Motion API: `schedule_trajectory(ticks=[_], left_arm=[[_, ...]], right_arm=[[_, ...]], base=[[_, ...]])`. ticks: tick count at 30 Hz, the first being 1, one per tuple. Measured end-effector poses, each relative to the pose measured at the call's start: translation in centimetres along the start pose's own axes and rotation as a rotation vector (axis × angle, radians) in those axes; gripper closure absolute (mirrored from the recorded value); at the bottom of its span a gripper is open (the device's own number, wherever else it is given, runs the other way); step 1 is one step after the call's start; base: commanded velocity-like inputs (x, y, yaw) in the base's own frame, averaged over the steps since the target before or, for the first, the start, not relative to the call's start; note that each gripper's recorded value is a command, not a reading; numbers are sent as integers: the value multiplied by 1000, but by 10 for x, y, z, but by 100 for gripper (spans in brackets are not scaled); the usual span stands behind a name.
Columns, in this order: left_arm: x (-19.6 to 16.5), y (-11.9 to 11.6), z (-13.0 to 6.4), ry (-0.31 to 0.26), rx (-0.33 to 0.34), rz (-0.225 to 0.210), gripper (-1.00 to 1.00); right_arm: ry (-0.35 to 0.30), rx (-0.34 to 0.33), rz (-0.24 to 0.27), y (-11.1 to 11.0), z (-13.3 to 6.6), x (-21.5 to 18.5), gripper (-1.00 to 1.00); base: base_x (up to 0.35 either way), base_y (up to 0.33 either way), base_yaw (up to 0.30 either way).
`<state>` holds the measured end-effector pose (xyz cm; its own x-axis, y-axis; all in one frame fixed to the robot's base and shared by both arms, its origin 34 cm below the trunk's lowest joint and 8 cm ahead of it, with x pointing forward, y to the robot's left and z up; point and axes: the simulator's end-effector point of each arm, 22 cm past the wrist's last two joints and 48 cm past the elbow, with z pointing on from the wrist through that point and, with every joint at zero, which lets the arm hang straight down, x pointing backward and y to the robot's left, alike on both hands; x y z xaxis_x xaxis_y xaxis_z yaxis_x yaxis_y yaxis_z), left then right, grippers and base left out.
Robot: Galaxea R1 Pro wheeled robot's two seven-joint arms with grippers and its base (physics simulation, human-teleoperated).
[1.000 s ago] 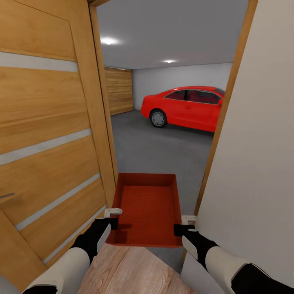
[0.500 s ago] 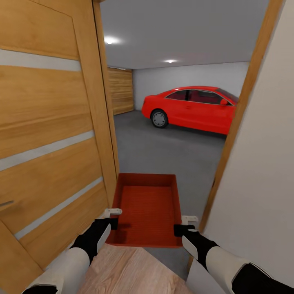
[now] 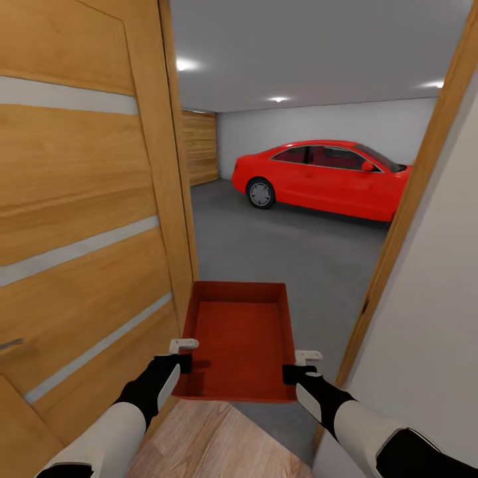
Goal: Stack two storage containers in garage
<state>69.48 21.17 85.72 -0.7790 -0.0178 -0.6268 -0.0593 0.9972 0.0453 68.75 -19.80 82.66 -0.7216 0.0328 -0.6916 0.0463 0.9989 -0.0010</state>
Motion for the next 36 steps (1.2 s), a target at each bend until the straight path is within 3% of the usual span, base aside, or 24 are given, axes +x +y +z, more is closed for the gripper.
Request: schedule_trajectory(ticks=[18,36], left_arm=[[1,0,0,2,1,-2,100],[1,0,0,0,1,-1,100]], right_arm=[[2,0,-2,0,0,0,100],[-1,0,0,0,0,0,100]], base=[[0,228,-14],[0,15,-202]])
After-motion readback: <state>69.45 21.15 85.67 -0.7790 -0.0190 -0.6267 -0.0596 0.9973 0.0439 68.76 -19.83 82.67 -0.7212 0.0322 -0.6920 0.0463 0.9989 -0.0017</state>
